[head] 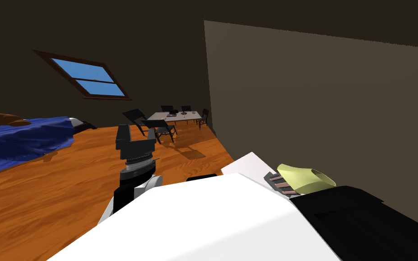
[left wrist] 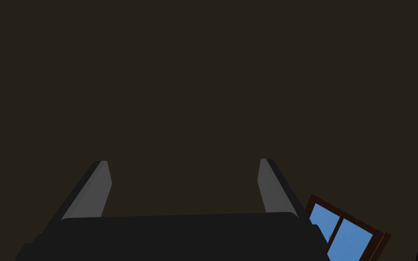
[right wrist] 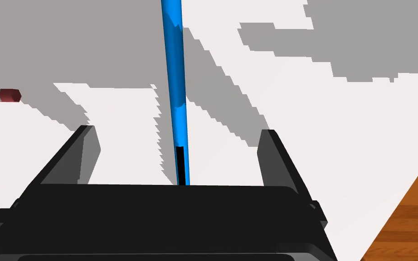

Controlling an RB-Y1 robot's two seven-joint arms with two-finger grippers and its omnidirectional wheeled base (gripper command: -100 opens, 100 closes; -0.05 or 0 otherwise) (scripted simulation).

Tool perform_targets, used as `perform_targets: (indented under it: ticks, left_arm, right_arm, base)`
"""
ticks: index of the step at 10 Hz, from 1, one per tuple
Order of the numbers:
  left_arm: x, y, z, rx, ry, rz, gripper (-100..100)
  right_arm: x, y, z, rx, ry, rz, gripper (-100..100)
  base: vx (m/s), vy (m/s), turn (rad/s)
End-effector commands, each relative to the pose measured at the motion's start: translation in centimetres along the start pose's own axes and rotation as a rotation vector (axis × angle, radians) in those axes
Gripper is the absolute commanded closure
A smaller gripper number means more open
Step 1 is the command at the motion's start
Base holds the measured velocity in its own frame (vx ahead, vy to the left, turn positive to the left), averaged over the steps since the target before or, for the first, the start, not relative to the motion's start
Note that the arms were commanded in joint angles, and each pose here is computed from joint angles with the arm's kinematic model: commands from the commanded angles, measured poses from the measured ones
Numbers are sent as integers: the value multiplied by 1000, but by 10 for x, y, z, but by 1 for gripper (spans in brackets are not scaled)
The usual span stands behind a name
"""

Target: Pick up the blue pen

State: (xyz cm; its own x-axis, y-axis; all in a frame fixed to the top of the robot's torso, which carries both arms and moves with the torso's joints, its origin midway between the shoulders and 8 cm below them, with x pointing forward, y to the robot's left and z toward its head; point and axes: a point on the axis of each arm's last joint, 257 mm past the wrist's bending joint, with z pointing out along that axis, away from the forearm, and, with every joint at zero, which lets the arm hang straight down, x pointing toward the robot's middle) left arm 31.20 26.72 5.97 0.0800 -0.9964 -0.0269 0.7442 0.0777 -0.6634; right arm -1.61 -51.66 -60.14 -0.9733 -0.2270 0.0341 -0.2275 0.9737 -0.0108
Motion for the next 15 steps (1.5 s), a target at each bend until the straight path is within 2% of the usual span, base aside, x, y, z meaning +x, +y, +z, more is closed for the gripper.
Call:
perform_targets:
  ticks: [1, 3, 4, 5, 6, 8, 9, 10, 14, 15]
  left_arm:
    - [0, 0, 0, 0, 0, 0, 0]
    - [0, 0, 0, 0, 0, 0, 0]
    - [0, 0, 0, 0, 0, 0, 0]
    - [0, 0, 0, 0, 0, 0, 0]
    - [0, 0, 0, 0, 0, 0, 0]
    - [0, 0, 0, 0, 0, 0, 0]
    - [0, 0, 0, 0, 0, 0, 0]
    - [0, 0, 0, 0, 0, 0, 0]
    - [0, 0, 0, 0, 0, 0, 0]
    - [0, 0, 0, 0, 0, 0, 0]
  right_arm:
    - [-2, 2, 0, 1, 2, -7, -100]
    - [8, 8, 1, -9, 24, -25, -100]
    - [-9, 3, 0, 4, 2, -18, -100]
    - [2, 9, 1, -6, 26, -36, -100]
    - [-18, 3, 0, 10, -4, -22, -100]
    - [-3, 9, 1, -2, 28, -46, -100]
    - [-6, 7, 1, 2, 19, -39, -100]
    - [-5, 8, 1, 1, 20, -39, 100]
    - [-5, 8, 1, 1, 20, -41, 100]
    - [-5, 8, 1, 1, 20, -42, 0]
  base:
    - [-7, -21, -59]
    - [-1, -2, -7]
    - [-8, -27, -83]
    - [8, -13, -39]
    - [14, -18, -52]
    - [9, -12, -35]
    - [0, 0, 0]
    - [0, 0, 0]
    - [0, 0, 0]
    - [0, 0, 0]
